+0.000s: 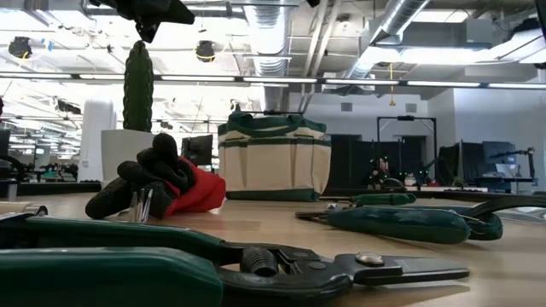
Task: Pick & Place Garden tools in Gardening bag
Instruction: Put the top garden pruner into the gardening bag
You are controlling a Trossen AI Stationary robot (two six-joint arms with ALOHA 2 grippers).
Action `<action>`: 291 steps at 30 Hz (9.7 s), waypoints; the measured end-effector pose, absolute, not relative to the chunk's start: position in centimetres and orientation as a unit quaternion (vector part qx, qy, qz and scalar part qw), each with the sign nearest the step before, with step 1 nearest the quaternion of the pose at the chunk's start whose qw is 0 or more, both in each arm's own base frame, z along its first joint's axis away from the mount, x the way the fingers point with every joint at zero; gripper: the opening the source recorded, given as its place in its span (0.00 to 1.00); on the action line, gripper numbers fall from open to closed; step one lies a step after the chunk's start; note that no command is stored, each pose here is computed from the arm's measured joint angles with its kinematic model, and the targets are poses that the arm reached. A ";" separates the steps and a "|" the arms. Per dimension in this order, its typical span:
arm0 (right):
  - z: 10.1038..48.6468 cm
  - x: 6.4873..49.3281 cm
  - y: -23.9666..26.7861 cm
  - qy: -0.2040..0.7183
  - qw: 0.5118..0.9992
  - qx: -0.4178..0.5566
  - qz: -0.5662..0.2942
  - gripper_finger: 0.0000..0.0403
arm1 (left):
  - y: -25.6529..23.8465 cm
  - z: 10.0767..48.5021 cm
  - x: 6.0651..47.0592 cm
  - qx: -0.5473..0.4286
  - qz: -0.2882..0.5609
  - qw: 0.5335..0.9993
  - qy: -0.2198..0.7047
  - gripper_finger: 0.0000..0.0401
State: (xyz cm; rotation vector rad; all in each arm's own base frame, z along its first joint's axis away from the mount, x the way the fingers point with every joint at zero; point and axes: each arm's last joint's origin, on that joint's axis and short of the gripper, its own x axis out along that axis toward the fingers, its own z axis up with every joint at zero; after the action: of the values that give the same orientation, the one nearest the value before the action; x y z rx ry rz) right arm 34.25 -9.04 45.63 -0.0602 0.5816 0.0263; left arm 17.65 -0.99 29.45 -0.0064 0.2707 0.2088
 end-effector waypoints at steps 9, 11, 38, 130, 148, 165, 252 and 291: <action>45.6 31.6 -7.8 0.243 0.970 -0.024 0.007 0.00 | -1.0 29.5 17.6 -0.003 0.104 0.985 0.135 0.01; 44.8 30.7 -7.6 0.231 0.973 -0.011 -0.009 0.00 | -1.0 29.5 17.6 -0.003 0.104 0.985 0.135 0.01; 34.2 21.3 -3.4 0.245 0.924 0.191 -0.222 0.00 | -0.8 29.5 17.6 0.007 0.132 0.982 0.132 0.01; 15.9 31.0 -3.6 0.617 0.716 0.190 -0.266 0.24 | -0.3 29.6 17.5 0.018 0.212 0.969 0.123 0.01; 14.9 30.8 -4.7 0.617 0.716 0.184 -0.268 0.24 | -0.3 29.6 17.5 0.018 0.212 0.969 0.123 0.01; 13.4 29.8 -4.5 0.619 0.712 0.197 -0.265 0.14 | -0.3 29.6 17.5 0.018 0.212 0.969 0.123 0.01; 35.6 31.2 -8.0 0.230 0.960 0.070 -0.142 0.05 | -0.3 29.6 17.5 0.019 0.213 0.969 0.124 0.01; 27.8 37.8 -14.5 0.451 0.890 0.055 -0.024 0.05 | -0.3 29.5 17.5 0.018 0.212 0.969 0.127 0.01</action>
State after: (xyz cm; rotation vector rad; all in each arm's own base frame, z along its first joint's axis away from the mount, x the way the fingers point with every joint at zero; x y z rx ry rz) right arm 37.82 -14.52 27.81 0.1152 0.9365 -0.0491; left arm 17.48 -0.35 29.53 0.0372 0.2573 0.4288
